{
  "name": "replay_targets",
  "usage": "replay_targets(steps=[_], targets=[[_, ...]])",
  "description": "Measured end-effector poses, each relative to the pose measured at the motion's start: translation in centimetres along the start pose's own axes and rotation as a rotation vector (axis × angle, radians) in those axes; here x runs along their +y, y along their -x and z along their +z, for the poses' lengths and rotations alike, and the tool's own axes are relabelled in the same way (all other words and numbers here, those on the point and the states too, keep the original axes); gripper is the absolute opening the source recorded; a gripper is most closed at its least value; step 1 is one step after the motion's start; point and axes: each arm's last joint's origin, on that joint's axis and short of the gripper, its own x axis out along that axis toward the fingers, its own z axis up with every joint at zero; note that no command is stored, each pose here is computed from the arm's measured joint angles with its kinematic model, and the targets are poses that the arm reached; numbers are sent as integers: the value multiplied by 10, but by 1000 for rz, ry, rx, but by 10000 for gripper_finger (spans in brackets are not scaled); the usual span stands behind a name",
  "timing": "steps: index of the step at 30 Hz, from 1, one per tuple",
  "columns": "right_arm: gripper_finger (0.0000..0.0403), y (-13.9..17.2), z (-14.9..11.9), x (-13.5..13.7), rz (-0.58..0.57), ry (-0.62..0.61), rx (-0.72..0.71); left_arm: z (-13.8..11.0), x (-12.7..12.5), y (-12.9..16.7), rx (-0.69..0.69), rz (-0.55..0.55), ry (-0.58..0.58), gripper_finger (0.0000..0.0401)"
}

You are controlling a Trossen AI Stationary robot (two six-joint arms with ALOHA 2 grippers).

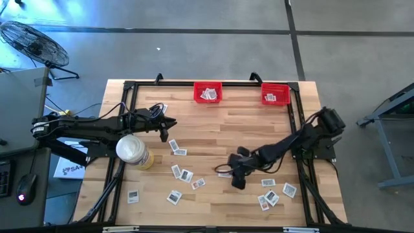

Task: Pick & Place First Aid Supplies
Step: Put the ointment pack into the right red bin

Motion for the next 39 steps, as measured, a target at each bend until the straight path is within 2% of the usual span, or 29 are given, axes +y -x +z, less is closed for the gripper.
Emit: replay_targets(steps=[12, 22, 34, 39], targets=[[127, -20, -11, -2, -97, 69, 5, 0, 0, 0, 0, 0, 0, 71], [77, -20, -14, -1, -231, 217, -64, 0, 0, 0, 0, 0, 0, 71], [5, -21, -10, -16, -225, 181, 19, 0, 0, 0, 0, 0, 0, 71], [3, -21, -6, -21, -216, 159, 24, 0, 0, 0, 0, 0, 0, 71]])
